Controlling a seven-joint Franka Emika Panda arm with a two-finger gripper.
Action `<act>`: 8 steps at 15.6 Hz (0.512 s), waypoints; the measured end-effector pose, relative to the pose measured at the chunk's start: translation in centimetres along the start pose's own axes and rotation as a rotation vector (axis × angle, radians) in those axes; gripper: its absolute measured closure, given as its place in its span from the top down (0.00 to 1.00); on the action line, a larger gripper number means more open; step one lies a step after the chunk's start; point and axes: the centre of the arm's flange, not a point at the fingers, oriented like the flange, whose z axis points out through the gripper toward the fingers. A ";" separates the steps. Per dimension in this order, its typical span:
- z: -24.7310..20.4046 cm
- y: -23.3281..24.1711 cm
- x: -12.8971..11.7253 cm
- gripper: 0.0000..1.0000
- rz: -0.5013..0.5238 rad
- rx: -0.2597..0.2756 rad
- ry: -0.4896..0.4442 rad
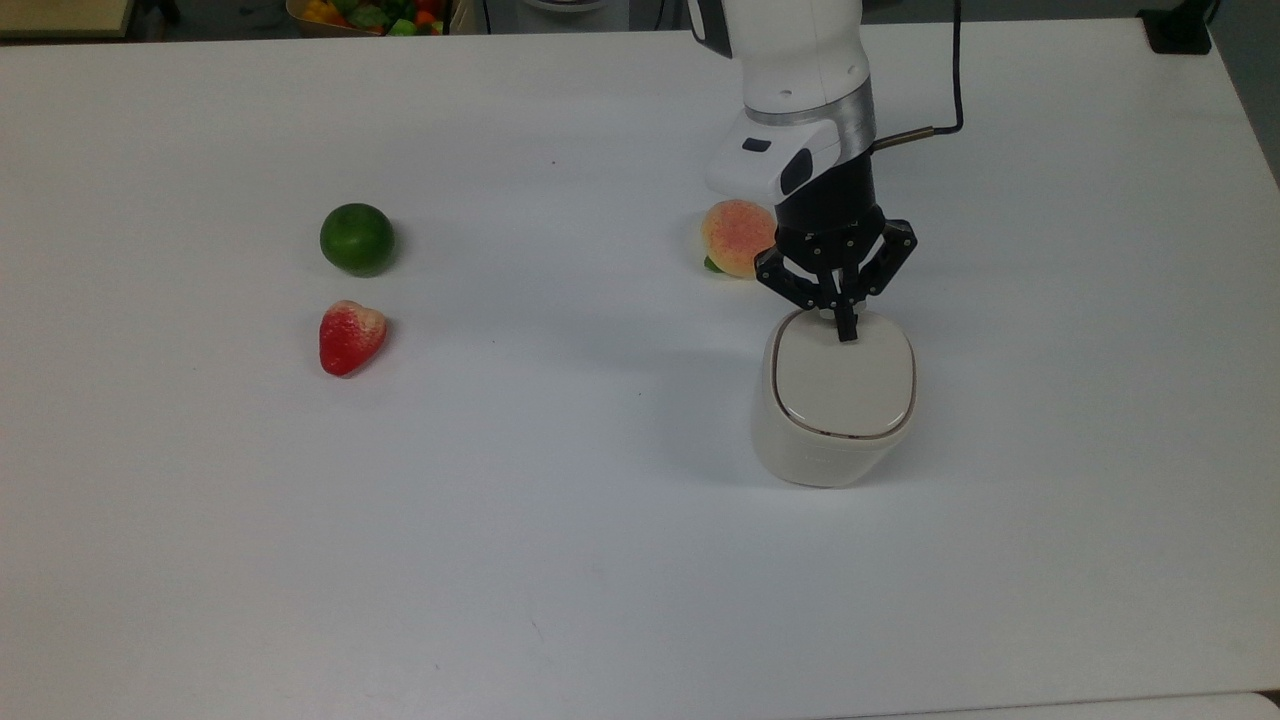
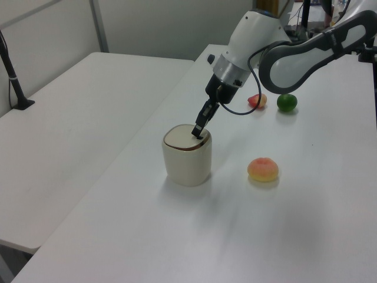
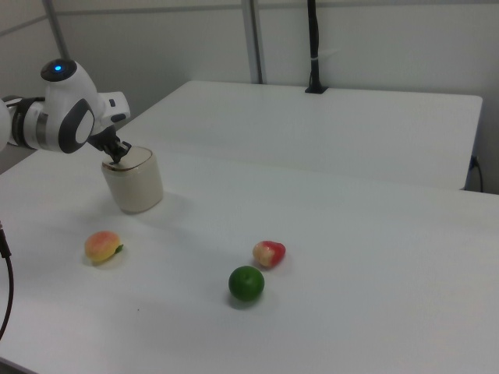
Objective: Close garbage bin
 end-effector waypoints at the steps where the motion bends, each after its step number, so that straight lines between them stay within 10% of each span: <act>1: 0.2 0.0 -0.2 0.01 -0.001 0.000 -0.004; 8: 0.7 0.0 -0.5 0.01 -0.009 -0.006 -0.013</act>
